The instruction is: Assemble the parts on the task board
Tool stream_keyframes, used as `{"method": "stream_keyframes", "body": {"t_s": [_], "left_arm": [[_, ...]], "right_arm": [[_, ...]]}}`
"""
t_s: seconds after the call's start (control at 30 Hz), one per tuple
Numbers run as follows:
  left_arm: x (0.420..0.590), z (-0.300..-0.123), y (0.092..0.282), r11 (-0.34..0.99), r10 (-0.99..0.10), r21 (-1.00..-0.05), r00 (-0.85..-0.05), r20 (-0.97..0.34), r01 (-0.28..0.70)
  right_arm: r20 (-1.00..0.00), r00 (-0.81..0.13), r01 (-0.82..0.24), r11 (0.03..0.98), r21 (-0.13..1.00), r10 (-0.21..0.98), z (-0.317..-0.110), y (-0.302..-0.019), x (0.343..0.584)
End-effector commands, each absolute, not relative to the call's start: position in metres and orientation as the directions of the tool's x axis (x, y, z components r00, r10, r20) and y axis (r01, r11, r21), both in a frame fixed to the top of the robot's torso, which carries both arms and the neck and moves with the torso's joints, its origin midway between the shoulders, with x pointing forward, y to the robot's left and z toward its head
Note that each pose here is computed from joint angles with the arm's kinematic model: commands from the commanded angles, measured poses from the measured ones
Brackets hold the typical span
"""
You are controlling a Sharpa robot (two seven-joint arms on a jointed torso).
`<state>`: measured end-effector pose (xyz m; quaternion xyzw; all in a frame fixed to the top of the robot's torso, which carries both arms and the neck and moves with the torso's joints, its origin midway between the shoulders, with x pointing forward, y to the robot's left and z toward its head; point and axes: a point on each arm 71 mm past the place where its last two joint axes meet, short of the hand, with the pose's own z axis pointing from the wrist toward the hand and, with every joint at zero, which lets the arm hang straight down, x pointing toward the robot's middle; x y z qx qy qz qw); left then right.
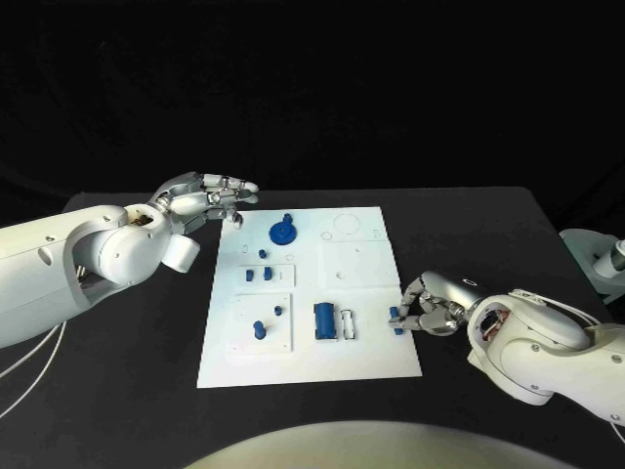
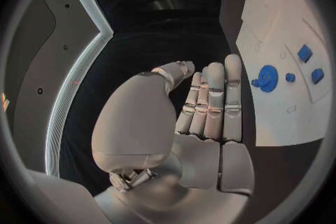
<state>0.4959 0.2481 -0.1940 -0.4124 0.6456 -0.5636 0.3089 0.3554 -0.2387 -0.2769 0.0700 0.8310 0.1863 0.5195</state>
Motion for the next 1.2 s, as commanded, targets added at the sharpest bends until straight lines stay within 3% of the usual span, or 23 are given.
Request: {"method": "stream_keyframes", "body": {"t_s": [0.03, 0.73, 0.93, 1.2], "left_arm": [[0.495, -0.193, 0.246, 0.012, -0.875, -0.984, -0.479, 0.077, -0.179], [0.495, -0.193, 0.247, 0.014, -0.873, -0.983, -0.481, 0.078, -0.185], [0.495, -0.193, 0.247, 0.014, -0.873, -0.983, -0.481, 0.078, -0.185], [0.495, -0.193, 0.247, 0.015, -0.873, -0.982, -0.482, 0.078, -0.186]], "right_arm": [[-0.851, -0.451, -0.1, 0.932, 0.348, 0.269, -0.279, -0.236, 0.355], [-0.919, -0.394, -0.291, 0.946, 0.146, 0.021, -0.289, -0.217, 0.352], [-0.931, -0.361, -0.284, 0.945, 0.165, 0.054, -0.286, -0.215, 0.351], [-0.915, -0.357, -0.222, 0.934, 0.279, 0.189, -0.277, -0.215, 0.351]]}}
